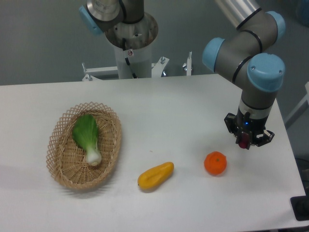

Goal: Place the sweet potato in the basket

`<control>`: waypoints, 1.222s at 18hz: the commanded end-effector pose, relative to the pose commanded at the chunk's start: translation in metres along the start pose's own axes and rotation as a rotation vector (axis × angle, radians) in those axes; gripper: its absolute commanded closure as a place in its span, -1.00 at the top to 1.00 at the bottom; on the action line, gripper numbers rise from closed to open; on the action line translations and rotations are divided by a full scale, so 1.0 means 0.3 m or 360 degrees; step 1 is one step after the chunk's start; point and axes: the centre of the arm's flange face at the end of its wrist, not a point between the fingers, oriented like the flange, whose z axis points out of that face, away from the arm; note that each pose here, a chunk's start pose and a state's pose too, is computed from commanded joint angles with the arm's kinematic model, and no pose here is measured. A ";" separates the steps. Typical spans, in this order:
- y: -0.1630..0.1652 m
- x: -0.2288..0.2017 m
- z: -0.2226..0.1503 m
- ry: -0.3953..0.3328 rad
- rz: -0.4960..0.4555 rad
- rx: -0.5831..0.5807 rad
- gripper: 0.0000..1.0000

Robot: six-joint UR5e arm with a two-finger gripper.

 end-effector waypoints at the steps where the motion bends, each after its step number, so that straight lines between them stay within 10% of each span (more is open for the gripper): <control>1: 0.000 0.001 0.002 0.0002 0.0000 -0.0001 -0.37; 10: -0.089 0.054 0.003 0.0017 -0.0013 0.0022 -0.37; 22: -0.476 0.298 -0.024 0.0030 -0.0050 0.0081 -0.37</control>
